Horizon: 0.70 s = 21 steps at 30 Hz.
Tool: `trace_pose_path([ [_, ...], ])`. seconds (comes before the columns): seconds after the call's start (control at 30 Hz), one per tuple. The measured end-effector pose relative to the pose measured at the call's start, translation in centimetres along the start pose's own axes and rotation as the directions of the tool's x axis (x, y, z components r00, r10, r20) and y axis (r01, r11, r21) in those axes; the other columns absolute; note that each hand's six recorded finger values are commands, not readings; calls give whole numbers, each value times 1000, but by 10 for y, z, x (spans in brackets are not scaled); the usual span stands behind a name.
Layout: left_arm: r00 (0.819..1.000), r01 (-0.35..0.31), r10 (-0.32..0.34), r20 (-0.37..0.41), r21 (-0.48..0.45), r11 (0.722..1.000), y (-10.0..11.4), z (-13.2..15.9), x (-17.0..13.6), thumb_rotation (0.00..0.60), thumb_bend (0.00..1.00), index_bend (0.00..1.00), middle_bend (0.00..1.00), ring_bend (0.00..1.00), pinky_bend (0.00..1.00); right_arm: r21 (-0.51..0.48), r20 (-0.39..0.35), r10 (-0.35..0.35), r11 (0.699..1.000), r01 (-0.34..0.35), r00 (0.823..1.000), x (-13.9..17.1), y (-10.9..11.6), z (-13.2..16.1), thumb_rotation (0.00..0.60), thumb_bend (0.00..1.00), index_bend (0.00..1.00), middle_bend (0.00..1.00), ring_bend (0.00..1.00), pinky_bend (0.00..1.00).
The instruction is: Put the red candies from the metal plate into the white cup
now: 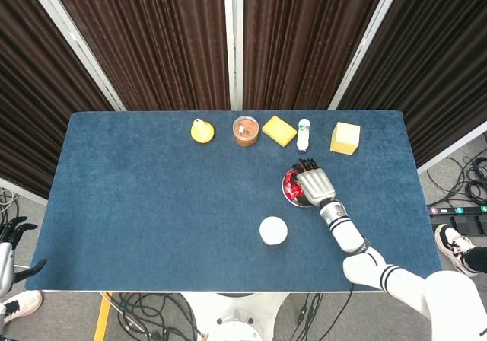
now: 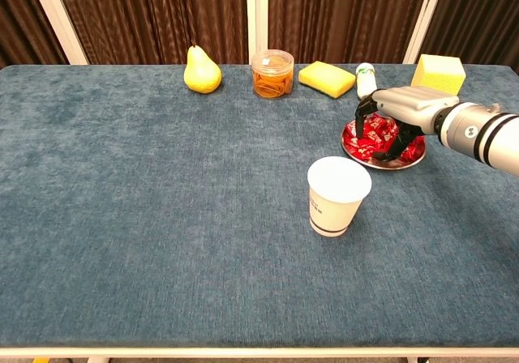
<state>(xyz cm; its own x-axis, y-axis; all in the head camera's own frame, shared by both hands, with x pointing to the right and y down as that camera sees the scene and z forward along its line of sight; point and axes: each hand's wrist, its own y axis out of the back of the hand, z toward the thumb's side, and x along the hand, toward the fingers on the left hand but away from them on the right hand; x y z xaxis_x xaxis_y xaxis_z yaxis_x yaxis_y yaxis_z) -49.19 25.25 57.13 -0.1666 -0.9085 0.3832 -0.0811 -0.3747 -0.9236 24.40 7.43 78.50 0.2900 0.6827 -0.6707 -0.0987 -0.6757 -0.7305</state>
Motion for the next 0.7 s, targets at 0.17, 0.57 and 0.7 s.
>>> trace_pose_path([
  [0.17,1000,1,-1,-2,-3,1000,-1,-2,-2,600,126,366,310,266,265,2,0,-4,1000,4,1000,-1,0,1,600,302,460,180,0,14],
  [0.57,1000,-2,2,0,-5,1000,0,-2,-1,600,127,366,310,266,265,-15,5,-39,999,39,999,3,4,-3,600,401,596,236,14,37],
  [0.7,1000,-2,2,0,-5,1000,0,-2,-2,600,126,366,310,266,265,-27,5,-59,998,59,998,5,8,-7,600,408,605,242,14,40],
])
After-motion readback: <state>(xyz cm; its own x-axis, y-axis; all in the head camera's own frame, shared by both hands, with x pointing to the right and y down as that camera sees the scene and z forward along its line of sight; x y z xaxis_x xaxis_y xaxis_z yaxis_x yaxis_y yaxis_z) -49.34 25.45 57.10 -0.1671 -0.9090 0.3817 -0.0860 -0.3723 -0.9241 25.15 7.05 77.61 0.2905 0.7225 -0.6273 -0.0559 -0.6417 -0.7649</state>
